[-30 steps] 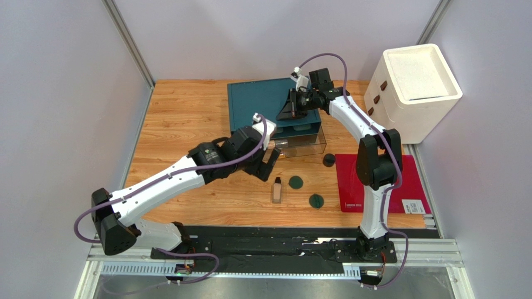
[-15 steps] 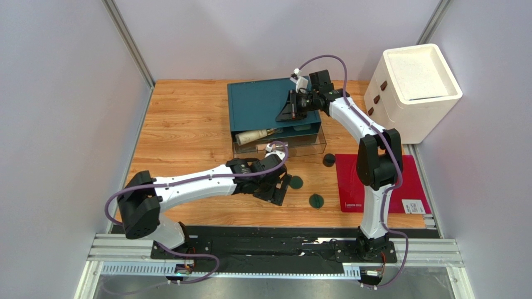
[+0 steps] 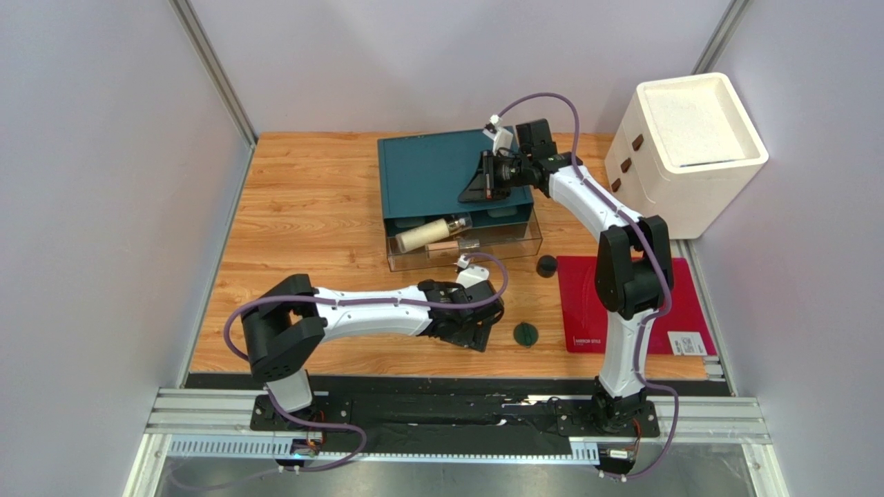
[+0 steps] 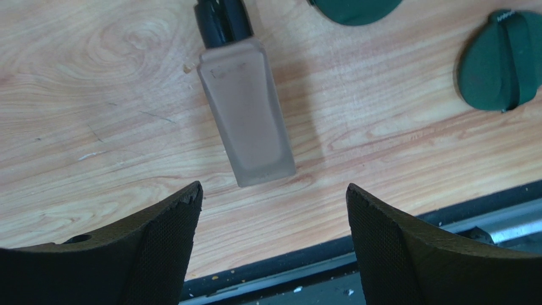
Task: Organize the makeup
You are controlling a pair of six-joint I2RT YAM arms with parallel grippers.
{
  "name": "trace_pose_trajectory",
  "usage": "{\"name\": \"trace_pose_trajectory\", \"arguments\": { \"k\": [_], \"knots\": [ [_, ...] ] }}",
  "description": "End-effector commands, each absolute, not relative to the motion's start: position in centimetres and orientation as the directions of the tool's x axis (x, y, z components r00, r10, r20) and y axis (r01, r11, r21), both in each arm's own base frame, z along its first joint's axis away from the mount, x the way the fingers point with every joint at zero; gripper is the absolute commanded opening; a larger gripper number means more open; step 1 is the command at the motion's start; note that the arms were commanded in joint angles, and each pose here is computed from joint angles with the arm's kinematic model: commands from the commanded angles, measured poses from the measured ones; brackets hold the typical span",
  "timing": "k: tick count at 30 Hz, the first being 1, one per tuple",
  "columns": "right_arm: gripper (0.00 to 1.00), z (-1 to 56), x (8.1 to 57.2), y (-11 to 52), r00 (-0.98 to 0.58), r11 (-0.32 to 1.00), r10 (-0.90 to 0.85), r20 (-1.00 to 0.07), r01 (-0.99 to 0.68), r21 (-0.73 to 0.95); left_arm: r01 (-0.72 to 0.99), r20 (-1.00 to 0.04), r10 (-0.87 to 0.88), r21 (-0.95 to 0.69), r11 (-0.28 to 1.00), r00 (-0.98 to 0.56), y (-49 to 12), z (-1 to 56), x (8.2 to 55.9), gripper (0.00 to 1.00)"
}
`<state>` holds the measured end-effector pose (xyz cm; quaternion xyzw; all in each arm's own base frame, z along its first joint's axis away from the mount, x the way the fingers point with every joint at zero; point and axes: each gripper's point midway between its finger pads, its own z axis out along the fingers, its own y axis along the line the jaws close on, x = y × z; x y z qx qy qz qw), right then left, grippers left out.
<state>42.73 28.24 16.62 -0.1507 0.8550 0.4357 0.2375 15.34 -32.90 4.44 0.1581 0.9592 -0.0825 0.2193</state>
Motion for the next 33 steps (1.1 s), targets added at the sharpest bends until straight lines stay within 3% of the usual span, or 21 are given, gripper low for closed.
{"name": "trace_pose_trajectory", "arguments": {
  "k": [1, 7, 9, 10, 13, 16, 17, 19, 33],
  "knots": [
    [0.06, 5.1, 37.9, 24.2, -0.962, 0.783, -0.130, -0.242, -0.249, 0.570, 0.257, -0.533, 0.174, -0.084, 0.963, -0.828, -33.6, 5.4, 17.2, 0.87],
    [0.06, 4.8, 37.4, 23.9, -0.963, 0.783, -0.137, -0.233, -0.249, 0.570, 0.239, -0.495, 0.202, -0.012, 0.971, -0.845, -33.2, 3.4, 17.2, 0.79],
    [0.06, 4.6, 37.3, 23.8, -0.963, 0.784, -0.138, -0.231, -0.249, 0.568, 0.233, -0.491, 0.201, -0.006, 0.972, -0.848, -33.3, 2.8, 17.2, 0.69],
    [0.06, 4.6, 37.3, 23.7, -0.963, 0.785, -0.137, -0.231, -0.247, 0.568, 0.235, -0.490, 0.203, -0.004, 0.972, -0.848, -33.4, 2.7, 17.3, 0.69],
    [0.06, 4.7, 37.2, 23.7, -0.963, 0.783, -0.137, -0.230, -0.248, 0.571, 0.235, -0.480, 0.213, 0.014, 0.972, -0.851, -33.4, 2.2, 17.3, 0.54],
    [0.06, 4.7, 37.2, 23.7, -0.964, 0.783, -0.136, -0.229, -0.246, 0.572, 0.238, -0.481, 0.217, 0.018, 0.971, -0.850, -33.3, 2.2, 17.2, 0.31],
    [0.06, 4.7, 37.2, 23.6, -0.964, 0.782, -0.134, -0.228, -0.245, 0.573, 0.240, -0.483, 0.220, 0.020, 0.971, -0.848, -33.2, 2.4, 17.2, 0.14],
    [0.06, 4.7, 37.2, 23.7, -0.965, 0.781, -0.134, -0.226, -0.243, 0.575, 0.245, -0.481, 0.228, 0.029, 0.969, -0.847, -32.9, 2.4, 17.1, 0.00],
    [0.06, 5.1, 37.0, 23.7, -0.966, 0.779, -0.128, -0.222, -0.237, 0.580, 0.422, -0.582, 0.394, 0.094, 0.902, -0.712, -30.9, 10.0, 14.2, 0.00]
  ]
}}
